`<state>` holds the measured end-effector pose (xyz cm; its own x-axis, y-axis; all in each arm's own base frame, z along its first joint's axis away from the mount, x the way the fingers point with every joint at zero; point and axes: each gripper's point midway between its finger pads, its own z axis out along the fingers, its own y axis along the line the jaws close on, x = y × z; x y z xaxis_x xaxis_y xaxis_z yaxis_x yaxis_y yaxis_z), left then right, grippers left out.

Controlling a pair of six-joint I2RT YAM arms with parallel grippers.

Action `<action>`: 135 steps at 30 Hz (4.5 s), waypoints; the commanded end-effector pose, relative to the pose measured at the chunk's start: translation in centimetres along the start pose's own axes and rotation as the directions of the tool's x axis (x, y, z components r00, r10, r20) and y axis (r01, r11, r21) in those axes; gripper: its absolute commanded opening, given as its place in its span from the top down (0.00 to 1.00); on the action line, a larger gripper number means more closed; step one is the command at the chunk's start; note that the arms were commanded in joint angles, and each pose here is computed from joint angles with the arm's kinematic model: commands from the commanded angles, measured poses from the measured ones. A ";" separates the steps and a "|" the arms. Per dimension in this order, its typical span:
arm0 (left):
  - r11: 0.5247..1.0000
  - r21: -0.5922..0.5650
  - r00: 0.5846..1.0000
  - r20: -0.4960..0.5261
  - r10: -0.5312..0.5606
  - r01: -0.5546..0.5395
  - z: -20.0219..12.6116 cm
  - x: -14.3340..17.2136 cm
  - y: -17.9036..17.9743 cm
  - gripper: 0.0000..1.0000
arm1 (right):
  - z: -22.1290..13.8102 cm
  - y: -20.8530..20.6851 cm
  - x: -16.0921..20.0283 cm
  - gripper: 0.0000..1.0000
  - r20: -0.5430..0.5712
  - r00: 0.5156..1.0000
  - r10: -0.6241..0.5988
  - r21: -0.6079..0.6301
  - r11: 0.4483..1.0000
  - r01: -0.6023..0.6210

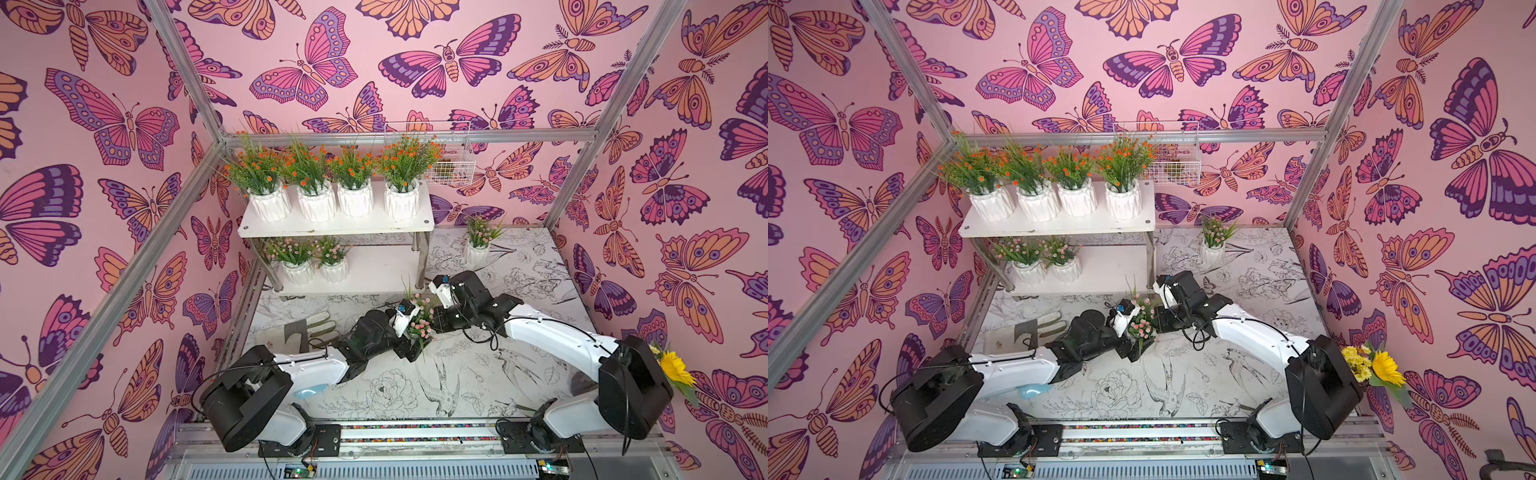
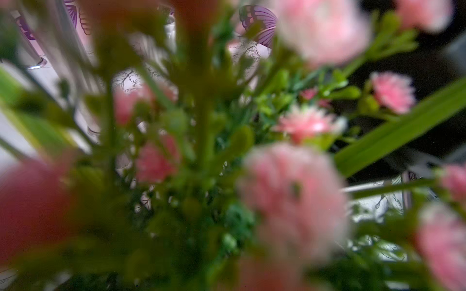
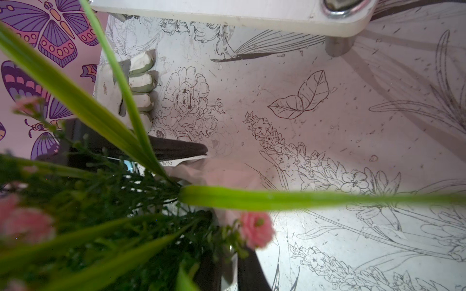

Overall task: Place the baby's breath potted plants on the rack by color
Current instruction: Place the baby's breath potted plant on the rack.

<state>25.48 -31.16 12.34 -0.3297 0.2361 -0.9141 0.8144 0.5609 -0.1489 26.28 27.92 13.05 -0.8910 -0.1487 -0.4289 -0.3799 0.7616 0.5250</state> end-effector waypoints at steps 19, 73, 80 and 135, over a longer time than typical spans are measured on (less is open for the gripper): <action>0.998 -0.068 1.000 -0.010 -0.008 0.007 0.8 0.1 1.3 0.32 | -1.2 1.6 -1.9 1.00 0.081 0.996 -0.036 -0.023 0.999 0.038; 0.832 -0.549 0.988 0.152 0.004 0.081 -4.2 -10.4 15.8 0.32 | -5.6 -5.1 -0.8 0.78 0.194 0.980 0.049 0.158 0.984 -0.081; 0.794 -0.594 0.981 0.195 -0.016 0.131 -3.9 -10.8 20.1 0.33 | -5.9 -5.0 -0.4 0.78 0.192 0.980 0.051 0.153 0.985 -0.081; 0.688 -0.698 0.975 0.213 -0.062 0.196 -3.5 -9.9 24.5 0.00 | -6.8 -6.2 -0.9 0.76 0.255 0.965 0.060 0.190 0.976 -0.111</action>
<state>48.04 -16.25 18.14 -0.2929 0.0362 -0.9555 0.1285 0.9917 -0.0018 26.96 19.57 14.75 -0.8352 0.0432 -0.5483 -0.2397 0.8687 0.4336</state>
